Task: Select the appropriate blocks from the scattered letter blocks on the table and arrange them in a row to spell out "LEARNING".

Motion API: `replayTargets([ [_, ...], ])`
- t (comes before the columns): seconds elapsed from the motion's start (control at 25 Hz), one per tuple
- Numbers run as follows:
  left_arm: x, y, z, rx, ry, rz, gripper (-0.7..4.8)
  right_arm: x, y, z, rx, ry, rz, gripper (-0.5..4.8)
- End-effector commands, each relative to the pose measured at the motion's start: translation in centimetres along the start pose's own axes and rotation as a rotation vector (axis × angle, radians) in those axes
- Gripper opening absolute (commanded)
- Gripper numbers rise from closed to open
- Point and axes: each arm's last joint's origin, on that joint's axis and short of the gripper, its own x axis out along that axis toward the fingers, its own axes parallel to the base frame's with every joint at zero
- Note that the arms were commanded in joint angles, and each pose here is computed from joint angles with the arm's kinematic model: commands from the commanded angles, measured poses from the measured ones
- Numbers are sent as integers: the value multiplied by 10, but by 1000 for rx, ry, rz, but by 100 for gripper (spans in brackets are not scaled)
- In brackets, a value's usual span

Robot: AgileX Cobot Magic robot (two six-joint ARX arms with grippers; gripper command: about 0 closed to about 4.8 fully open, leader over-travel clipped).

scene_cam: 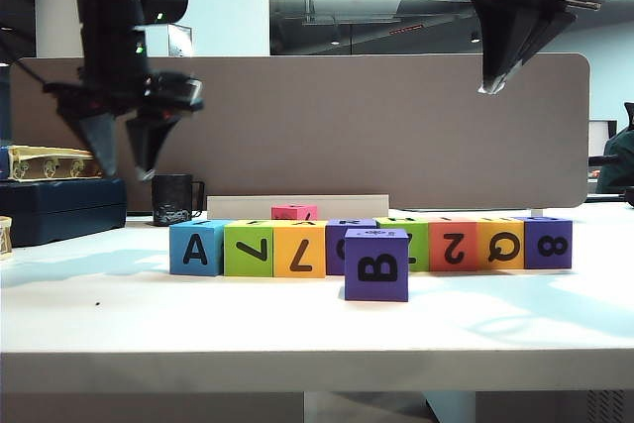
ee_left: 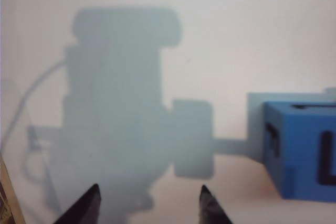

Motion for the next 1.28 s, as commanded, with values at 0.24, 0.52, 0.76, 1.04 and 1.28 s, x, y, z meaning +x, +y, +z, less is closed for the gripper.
replayTargets([
  [0.24, 21, 7, -3, -20, 75, -37, 234, 6, -20, 6, 46, -42, -71, -1],
  [0.52, 39, 7, -6, -1, 109, -50, 65, 23, -59, 1, 141, 17, -153, -1],
  [0.76, 57, 4, -10, 14, 181, -69, 51, 48, -78, -4, 183, 94, -171, -1],
  [1.04, 69, -2, -10, 2, 198, -190, 51, 74, -87, -9, 199, 160, -175, -1],
  [1.28, 74, -6, -10, -5, 200, -268, 50, 84, -89, -10, 203, 180, -175, -1],
])
